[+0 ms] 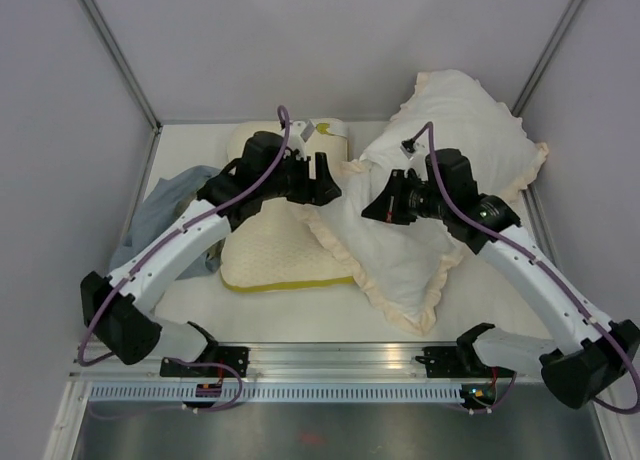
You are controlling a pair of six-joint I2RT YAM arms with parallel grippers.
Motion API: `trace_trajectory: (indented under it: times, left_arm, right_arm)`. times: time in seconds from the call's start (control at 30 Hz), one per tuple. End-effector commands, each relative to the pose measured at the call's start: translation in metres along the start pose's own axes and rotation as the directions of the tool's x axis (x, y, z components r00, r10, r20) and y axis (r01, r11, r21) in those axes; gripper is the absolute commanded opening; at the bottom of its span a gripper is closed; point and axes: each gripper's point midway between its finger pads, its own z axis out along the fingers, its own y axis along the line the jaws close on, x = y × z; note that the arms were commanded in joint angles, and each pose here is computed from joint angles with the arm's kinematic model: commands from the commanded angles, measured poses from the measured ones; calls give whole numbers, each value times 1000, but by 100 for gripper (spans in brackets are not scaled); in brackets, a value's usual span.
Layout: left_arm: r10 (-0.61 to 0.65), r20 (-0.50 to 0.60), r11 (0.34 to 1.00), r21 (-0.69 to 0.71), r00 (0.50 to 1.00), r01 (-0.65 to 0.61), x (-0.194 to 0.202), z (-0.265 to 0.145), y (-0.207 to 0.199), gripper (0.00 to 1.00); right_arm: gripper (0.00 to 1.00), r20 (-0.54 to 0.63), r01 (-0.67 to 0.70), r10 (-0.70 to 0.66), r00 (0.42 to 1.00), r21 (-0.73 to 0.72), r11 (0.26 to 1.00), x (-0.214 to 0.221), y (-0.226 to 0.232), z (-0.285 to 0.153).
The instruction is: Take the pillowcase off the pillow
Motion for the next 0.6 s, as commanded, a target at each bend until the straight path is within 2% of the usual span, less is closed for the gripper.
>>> trace_trajectory:
  times: [0.0,0.03,0.1,0.13,0.17,0.2,0.23,0.27,0.3,0.4,0.57]
  left_arm:
    - [71,22,994,-87,997,-69,3,-36,12,80]
    - [67,2,988,-138,998,-66,9,-45,21,80]
    - [66,-12,990,-124,998,-67,15,-52,18,80]
    - [62,-6,993,-102,998,-63,17,-59,14,80]
    - [49,3,996,-72,999,-49,16,-62,7,80]
    - [39,-1,999,-23,999,-39,18,-64,-2,80]
    - [30,-1,1000,7,1000,-30,21,-67,-7,80]
    - [16,25,999,47,1000,-17,15,-70,-16,80]
    - [7,17,996,87,1000,-8,17,-71,-24,80]
    - [-38,5,990,139,999,37,13,-68,-36,80]
    - [-204,-30,963,173,978,206,-1,-56,-52,79]
  right_arm:
    - [0,16,44,-43,999,-81,996,-11,12,31]
    - [0,27,67,-66,997,-69,995,-15,13,34]
    - [0,24,93,-92,995,-42,995,-18,8,42]
    - [8,50,144,-142,989,-37,989,-28,11,39]
    - [21,83,161,-163,983,22,987,-38,4,39]
    - [51,75,170,-177,981,85,982,-40,-5,35]
    - [62,110,200,-215,970,128,971,-55,-3,26]
    - [70,134,189,-228,964,256,948,-64,-22,17]
    - [79,153,190,-244,958,303,934,-71,-26,11]
    - [91,237,150,-284,929,461,875,-96,-41,-21]
    - [93,293,109,-319,901,561,821,-111,-48,-58]
